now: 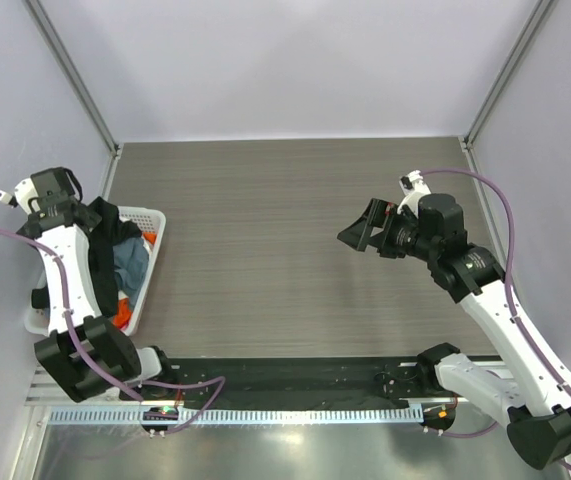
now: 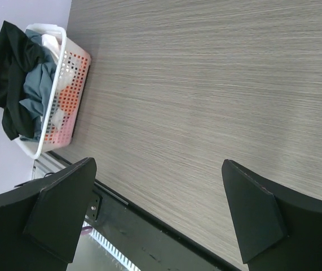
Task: Fold and stack the t-shirts
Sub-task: Grab the tshirt from the pile, then move the tshirt to the center of the board
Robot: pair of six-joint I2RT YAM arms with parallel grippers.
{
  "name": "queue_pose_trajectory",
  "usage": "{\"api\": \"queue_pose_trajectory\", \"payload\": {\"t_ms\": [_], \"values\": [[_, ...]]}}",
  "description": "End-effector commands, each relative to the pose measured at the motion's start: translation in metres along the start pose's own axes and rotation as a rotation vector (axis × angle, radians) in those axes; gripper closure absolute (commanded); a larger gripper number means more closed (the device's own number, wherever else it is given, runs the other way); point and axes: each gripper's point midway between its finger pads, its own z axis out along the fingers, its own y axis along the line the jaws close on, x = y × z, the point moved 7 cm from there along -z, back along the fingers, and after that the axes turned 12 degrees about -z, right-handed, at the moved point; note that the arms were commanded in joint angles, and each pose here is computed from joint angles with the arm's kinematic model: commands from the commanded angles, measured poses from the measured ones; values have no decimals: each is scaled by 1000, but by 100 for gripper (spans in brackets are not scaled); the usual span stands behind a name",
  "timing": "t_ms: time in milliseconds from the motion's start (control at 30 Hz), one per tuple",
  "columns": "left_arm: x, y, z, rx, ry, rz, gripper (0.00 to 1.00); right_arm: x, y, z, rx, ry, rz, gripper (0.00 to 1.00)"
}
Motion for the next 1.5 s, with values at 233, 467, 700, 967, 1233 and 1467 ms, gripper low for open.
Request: {"api": "queue_pose_trajectory", "payload": {"t_ms": [233,467,700,967,1233,1467], "values": [[13,-17,28,61,15,-94,57,-14,17,-6,-110,-39,-47,0],[-8,-19,5,105,-41,-95,100,-17,16,-12,-79,-60,-45,0],[-42,-73,-100,502,-125,-114,100,-26,14,-9,-34,-58,-48,0],[-33,-117,-251,1239,248,-278,100,-45,14,-13,44,-84,-67,1],[6,-114,-294,1458,442,-196,100,-43,8,-14,106,-95,-16,1],[79,-114,-262,1362,591,-55,100,-28,-2,-6,143,-55,29,2]]}}
